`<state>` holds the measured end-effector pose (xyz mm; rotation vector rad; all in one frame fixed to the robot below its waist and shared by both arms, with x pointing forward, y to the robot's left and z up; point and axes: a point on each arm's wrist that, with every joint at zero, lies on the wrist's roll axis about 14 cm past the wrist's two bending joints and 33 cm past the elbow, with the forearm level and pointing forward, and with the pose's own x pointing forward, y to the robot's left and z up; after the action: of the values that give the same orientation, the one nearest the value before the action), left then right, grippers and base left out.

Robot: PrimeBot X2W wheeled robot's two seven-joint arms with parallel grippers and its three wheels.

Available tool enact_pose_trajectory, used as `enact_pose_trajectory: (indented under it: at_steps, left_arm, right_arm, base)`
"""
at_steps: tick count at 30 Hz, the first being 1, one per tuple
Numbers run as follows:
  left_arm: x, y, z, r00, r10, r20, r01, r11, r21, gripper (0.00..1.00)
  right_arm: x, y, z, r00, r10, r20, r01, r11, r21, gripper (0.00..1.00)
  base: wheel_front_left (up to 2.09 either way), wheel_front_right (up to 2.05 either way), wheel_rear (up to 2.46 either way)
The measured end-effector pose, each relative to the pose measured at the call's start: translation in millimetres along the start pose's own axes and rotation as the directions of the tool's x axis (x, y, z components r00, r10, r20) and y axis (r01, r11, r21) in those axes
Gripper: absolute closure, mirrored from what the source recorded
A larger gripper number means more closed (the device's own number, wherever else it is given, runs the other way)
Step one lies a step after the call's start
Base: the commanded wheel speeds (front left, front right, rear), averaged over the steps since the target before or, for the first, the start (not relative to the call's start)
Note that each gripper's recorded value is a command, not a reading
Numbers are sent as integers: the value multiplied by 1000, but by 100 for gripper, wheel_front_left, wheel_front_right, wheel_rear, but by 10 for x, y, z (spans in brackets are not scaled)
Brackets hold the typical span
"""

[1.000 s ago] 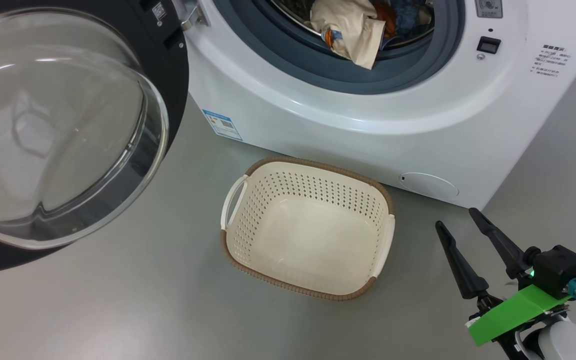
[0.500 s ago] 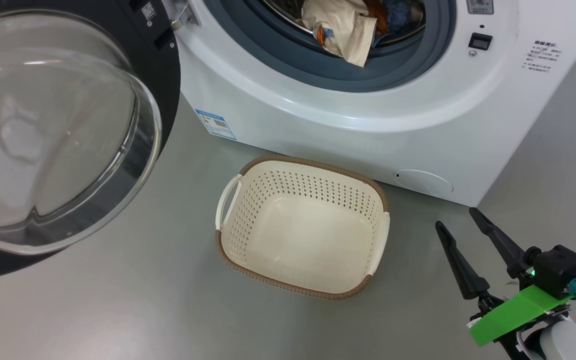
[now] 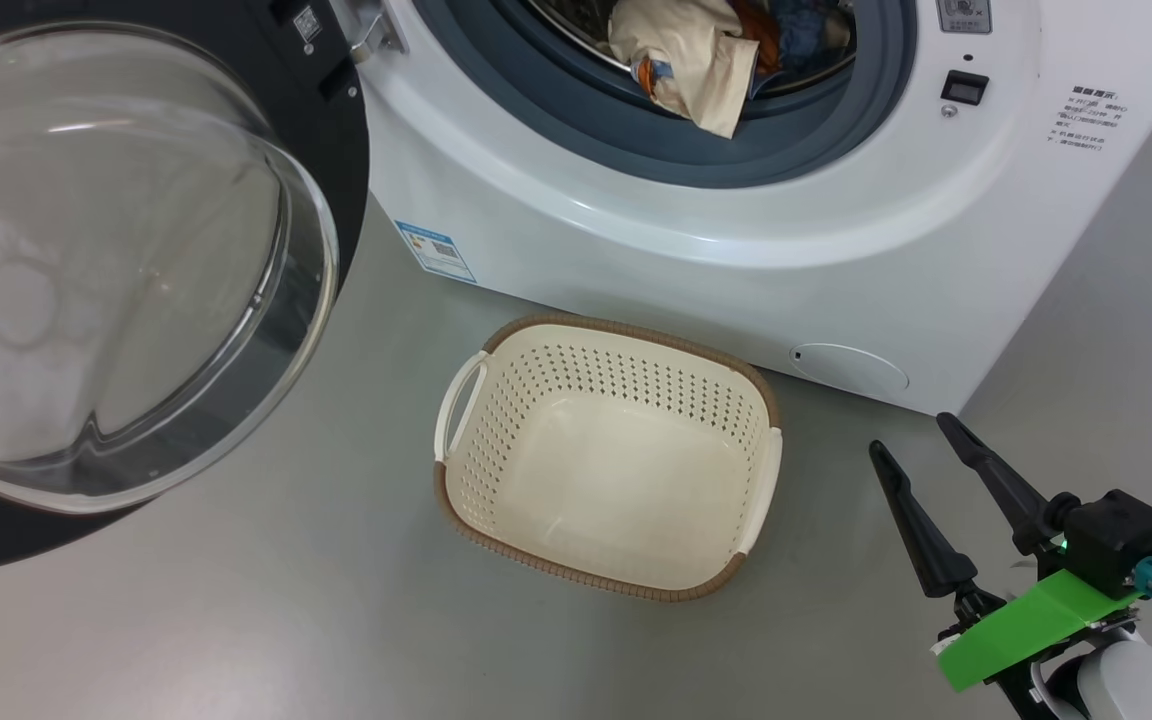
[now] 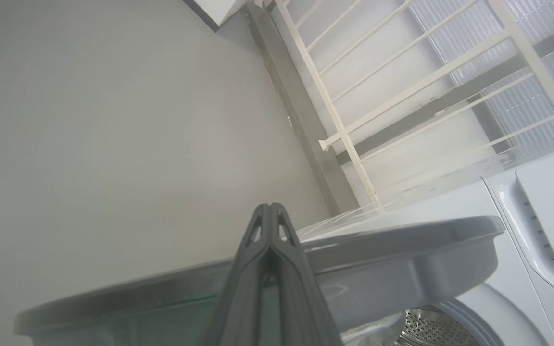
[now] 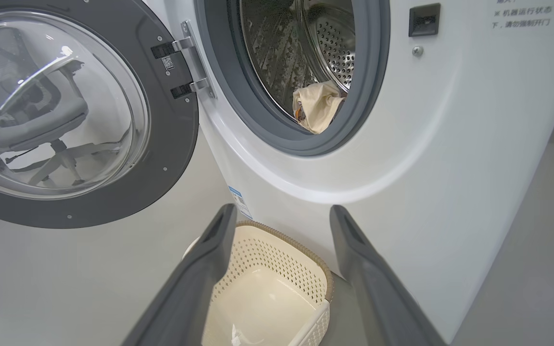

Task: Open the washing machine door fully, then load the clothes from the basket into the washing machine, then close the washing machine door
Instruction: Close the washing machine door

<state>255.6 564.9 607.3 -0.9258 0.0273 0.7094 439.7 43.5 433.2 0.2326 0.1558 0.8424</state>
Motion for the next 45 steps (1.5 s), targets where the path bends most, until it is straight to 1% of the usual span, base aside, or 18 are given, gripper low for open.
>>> enact_pose_trajectory:
  at_steps: [17,26,32,39,43,45]
  left_arm:
    - [-83,-36,-156,990,-33,-137,31,999,-17,100]
    - [-143,-87,-415,960,-60,-272,63,998,4,100]
    - [-230,-188,-521,930,-104,-353,116,993,14,100]
    - [-385,-297,-713,868,-152,-473,192,981,37,100]
    - [-485,-375,-818,832,-193,-520,249,968,40,100]
    - [-510,-397,-841,823,-204,-530,264,964,39,100]
  right_arm:
    - [18,76,88,1000,8,21,-8,1000,-3,0]
    - [17,139,128,999,13,29,-13,1000,-2,0]
    - [19,209,187,999,18,44,-18,1000,-1,0]
    - [3,258,286,998,17,65,-16,1000,-10,0]
    - [-38,265,335,997,4,75,-3,1000,-11,0]
    - [-61,262,330,997,-3,74,4,1000,-9,0]
  base:
    - [0,0,0]
    - [0,0,0]
    - [0,0,0]
    - [0,0,0]
    - [0,0,0]
    - [0,0,0]
